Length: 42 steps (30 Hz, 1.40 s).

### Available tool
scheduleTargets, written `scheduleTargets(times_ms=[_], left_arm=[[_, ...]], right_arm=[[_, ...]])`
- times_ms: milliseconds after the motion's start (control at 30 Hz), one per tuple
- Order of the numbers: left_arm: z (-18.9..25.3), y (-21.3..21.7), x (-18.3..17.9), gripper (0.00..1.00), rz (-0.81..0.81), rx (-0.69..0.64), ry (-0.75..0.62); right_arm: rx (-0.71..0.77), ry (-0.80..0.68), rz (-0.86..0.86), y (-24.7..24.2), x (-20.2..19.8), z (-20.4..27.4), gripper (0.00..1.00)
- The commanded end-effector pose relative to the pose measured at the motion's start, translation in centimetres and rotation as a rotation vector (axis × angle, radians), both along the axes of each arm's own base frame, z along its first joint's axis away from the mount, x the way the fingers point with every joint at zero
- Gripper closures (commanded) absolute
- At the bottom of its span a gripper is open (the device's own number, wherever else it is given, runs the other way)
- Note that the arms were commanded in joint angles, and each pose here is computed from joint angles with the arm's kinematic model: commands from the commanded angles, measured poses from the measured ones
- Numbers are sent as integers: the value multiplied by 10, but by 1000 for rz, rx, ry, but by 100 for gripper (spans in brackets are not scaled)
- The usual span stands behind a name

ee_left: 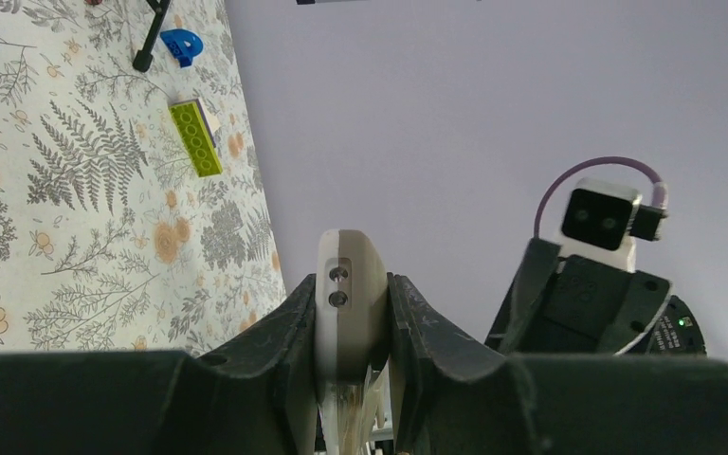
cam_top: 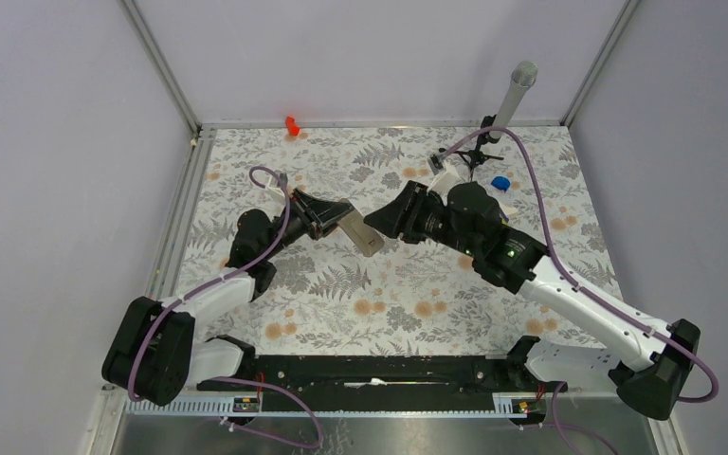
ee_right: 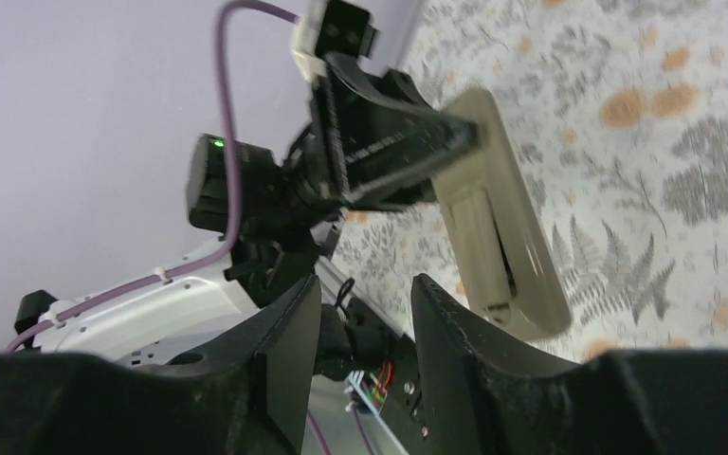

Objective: Load the batteries into the remote control

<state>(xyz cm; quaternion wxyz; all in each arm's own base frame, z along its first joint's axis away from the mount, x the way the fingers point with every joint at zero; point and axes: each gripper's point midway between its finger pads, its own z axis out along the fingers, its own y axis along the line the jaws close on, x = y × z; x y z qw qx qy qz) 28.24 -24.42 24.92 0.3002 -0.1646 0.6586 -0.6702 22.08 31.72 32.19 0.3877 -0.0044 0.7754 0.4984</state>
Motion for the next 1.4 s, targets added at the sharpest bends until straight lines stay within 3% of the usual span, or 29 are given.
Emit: scheduleTargets(times_ms=[0,200,733,1367], left_arm=[[42,4,8,100,39,-67,-131],[40,6,12,100,63,-71,-116],[49,7,8,100,56,-99,-124],[51,8,8,100,64,-106,-129]], right_arm=[[-19,182,-9,-2,-9,-23,53],[-31,202,-12,-2,-10,-22,43],[0,253,-35,7,-2,-39,54],[-2,269,-53,5,-2,-49,50]])
